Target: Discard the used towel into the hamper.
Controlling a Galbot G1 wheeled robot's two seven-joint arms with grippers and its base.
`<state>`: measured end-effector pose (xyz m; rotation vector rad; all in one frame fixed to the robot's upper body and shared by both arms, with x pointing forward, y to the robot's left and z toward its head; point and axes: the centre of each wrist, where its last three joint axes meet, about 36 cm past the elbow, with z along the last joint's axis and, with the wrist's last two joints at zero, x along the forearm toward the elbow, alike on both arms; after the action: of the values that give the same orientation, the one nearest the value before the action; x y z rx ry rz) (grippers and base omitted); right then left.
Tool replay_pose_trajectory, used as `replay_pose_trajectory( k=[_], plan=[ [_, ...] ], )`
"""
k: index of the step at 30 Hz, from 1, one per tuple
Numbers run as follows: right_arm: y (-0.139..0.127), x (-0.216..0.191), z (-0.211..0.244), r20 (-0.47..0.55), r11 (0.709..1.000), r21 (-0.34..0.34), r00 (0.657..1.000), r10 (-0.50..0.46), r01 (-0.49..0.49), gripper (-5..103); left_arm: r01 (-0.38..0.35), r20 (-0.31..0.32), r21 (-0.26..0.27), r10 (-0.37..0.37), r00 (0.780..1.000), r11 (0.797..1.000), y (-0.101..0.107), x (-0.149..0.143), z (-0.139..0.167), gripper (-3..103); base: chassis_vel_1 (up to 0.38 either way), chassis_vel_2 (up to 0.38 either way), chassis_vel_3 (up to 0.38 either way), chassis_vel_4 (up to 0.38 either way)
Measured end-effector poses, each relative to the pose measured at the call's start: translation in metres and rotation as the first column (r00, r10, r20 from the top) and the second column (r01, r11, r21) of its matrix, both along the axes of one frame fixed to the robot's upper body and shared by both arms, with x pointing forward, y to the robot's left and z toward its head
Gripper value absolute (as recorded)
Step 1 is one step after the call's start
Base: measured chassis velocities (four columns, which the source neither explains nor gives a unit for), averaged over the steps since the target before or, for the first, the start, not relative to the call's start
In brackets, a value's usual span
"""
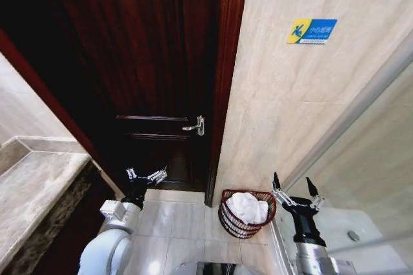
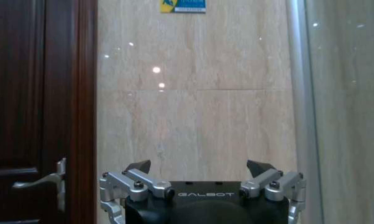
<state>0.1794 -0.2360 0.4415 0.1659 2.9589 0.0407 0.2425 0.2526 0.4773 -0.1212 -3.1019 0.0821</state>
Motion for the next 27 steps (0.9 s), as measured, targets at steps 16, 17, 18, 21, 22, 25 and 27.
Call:
replay_pose_trajectory(
  k=[16, 17, 18, 21, 22, 25, 27],
  plan=[
    [0.0000, 0.0000, 0.0000, 0.000, 1.000, 0.000, 1.000, 0.000, 0.000, 100, 0.000, 0.000, 0.000, 0.000, 1.000, 1.000, 0.0000, 0.0000, 0.0000, 100, 0.216, -0.213, -0.217, 0.217],
    [0.0000, 0.0000, 0.0000, 0.000, 1.000, 0.000, 1.000, 0.000, 0.000, 100, 0.000, 0.000, 0.000, 0.000, 1.000, 1.000, 0.0000, 0.0000, 0.0000, 100, 0.214, -0.185, -0.191, 0.194],
    [0.0000, 0.0000, 0.0000, 0.000, 1.000, 0.000, 1.000, 0.000, 0.000, 100, 0.000, 0.000, 0.000, 0.000, 1.000, 1.000, 0.0000, 0.0000, 0.0000, 100, 0.214, -0.185, -0.191, 0.194],
    [0.0000, 0.0000, 0.0000, 0.000, 1.000, 0.000, 1.000, 0.000, 0.000, 100, 0.000, 0.000, 0.000, 0.000, 1.000, 1.000, 0.0000, 0.0000, 0.0000, 100, 0.211, -0.194, -0.209, 0.190],
    [0.0000, 0.0000, 0.0000, 0.000, 1.000, 0.000, 1.000, 0.000, 0.000, 100, 0.000, 0.000, 0.000, 0.000, 1.000, 1.000, 0.0000, 0.0000, 0.0000, 100, 0.209, -0.222, -0.217, 0.216],
    [0.0000, 0.0000, 0.0000, 0.000, 1.000, 0.000, 1.000, 0.000, 0.000, 100, 0.000, 0.000, 0.000, 0.000, 1.000, 1.000, 0.0000, 0.0000, 0.0000, 100, 0.209, -0.225, -0.219, 0.226],
    [0.0000, 0.0000, 0.0000, 0.000, 1.000, 0.000, 1.000, 0.000, 0.000, 100, 0.000, 0.000, 0.000, 0.000, 1.000, 1.000, 0.0000, 0.0000, 0.0000, 100, 0.207, -0.221, -0.215, 0.220]
  ],
)
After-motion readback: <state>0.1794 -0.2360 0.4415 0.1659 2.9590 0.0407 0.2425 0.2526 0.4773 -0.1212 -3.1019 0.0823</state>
